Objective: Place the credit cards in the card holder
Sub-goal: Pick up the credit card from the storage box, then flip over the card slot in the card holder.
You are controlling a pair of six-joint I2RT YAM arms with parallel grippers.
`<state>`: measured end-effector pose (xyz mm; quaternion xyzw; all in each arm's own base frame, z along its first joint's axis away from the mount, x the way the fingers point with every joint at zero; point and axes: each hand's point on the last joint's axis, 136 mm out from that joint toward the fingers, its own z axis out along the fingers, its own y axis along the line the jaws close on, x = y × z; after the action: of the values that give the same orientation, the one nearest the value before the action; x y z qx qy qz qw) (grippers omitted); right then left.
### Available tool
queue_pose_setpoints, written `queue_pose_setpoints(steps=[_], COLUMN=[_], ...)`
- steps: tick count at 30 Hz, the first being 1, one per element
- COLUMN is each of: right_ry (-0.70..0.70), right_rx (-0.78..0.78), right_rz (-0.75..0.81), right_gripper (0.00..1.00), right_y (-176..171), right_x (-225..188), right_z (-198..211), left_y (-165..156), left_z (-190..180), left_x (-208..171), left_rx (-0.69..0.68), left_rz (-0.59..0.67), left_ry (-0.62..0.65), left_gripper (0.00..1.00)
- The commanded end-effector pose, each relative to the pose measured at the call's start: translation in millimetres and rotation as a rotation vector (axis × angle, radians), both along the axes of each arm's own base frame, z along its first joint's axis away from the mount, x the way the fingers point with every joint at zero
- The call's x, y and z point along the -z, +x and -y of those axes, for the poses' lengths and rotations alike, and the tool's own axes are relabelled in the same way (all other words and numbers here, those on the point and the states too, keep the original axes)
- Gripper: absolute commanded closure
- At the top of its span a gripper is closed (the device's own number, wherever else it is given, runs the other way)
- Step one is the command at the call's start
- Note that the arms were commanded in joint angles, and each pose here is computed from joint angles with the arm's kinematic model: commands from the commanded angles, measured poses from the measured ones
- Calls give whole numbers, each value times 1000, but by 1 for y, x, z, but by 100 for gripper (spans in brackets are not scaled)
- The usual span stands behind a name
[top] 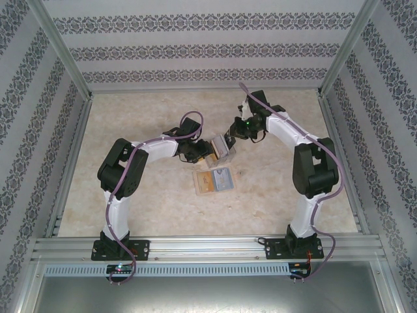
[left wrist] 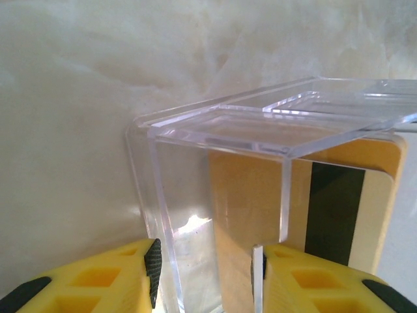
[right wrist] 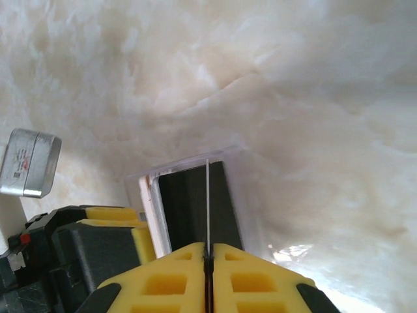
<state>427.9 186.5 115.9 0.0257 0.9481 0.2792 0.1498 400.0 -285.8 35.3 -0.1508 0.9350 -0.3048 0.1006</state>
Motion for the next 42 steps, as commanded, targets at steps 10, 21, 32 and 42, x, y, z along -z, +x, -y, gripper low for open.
queue_pose_setpoints(steps=[10,21,32,42], right_ry=[-12,-9,-165,-227], right_rx=[92,-113,-101,-24], right_rz=[176,258,244,267], right_gripper=[97,98,98,97], right_y=[-7,-35,-18,-19], right_x=[-50,-56,-21,-22], right_z=[38,-32,-19,26], left_y=[2,0,-4,-6], left_z=[-5,-9,-11,-13], left_x=[-21,-23,-15,-17], left_rx=[25,23,20,23], left_rz=[63,64,42,45], left_ry=[13,26,37,39], left_gripper=[54,54,55,55])
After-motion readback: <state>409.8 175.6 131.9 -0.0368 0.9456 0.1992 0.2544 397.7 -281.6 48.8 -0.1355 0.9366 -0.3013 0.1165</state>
